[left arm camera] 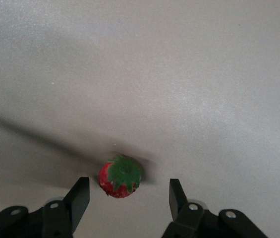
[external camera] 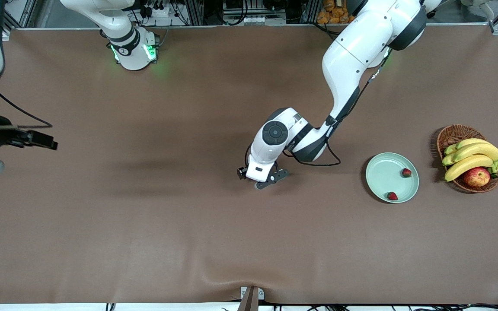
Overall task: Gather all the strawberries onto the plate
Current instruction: 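Grasp the third strawberry with the left gripper and lift it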
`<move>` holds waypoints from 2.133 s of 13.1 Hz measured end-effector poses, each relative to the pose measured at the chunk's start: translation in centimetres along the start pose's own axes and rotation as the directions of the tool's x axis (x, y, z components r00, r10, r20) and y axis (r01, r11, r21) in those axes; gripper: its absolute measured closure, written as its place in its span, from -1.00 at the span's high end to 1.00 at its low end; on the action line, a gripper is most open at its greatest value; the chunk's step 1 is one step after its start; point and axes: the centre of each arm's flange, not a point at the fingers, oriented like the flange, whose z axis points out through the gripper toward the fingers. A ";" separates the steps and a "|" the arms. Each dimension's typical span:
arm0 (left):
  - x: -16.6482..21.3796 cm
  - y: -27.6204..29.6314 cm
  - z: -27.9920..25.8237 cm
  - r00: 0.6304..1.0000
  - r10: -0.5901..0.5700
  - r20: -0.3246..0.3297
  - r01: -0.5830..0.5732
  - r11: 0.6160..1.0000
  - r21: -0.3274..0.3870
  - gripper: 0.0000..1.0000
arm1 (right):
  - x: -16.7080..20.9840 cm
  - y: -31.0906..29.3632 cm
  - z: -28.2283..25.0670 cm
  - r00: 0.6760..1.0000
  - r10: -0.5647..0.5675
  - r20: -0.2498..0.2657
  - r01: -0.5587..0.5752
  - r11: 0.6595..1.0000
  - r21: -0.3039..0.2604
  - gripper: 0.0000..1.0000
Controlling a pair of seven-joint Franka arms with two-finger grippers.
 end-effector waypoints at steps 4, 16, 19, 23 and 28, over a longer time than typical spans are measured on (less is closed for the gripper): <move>0.1 -0.1 0.1 0.998 0.062 -0.018 -0.062 0.998 0.009 0.22 | -3.3 1.1 -3.0 0.997 -0.065 0.042 0.067 0.997 -0.043 1.00; 1.6 -1.0 -0.2 0.996 0.089 -0.014 -0.088 0.993 0.073 -0.34 | -5.6 2.6 -4.8 0.996 -0.052 0.075 0.055 0.998 -0.034 1.00; 4.9 -1.6 -8.1 0.999 0.050 -0.016 -0.047 0.985 0.167 -0.34 | -5.7 2.3 -5.2 0.996 -0.053 0.066 0.054 0.998 -0.022 1.00; 9.7 -5.7 -19.8 0.992 0.122 0.041 -0.127 0.978 0.165 -0.34 | -5.6 1.6 -5.3 0.997 -0.053 0.059 0.054 0.998 -0.024 1.00; 17.7 -16.9 -24.6 0.949 0.267 0.165 -0.289 0.949 0.129 -0.34 | -4.7 1.5 -4.7 0.998 -0.053 0.045 0.055 0.998 -0.028 1.00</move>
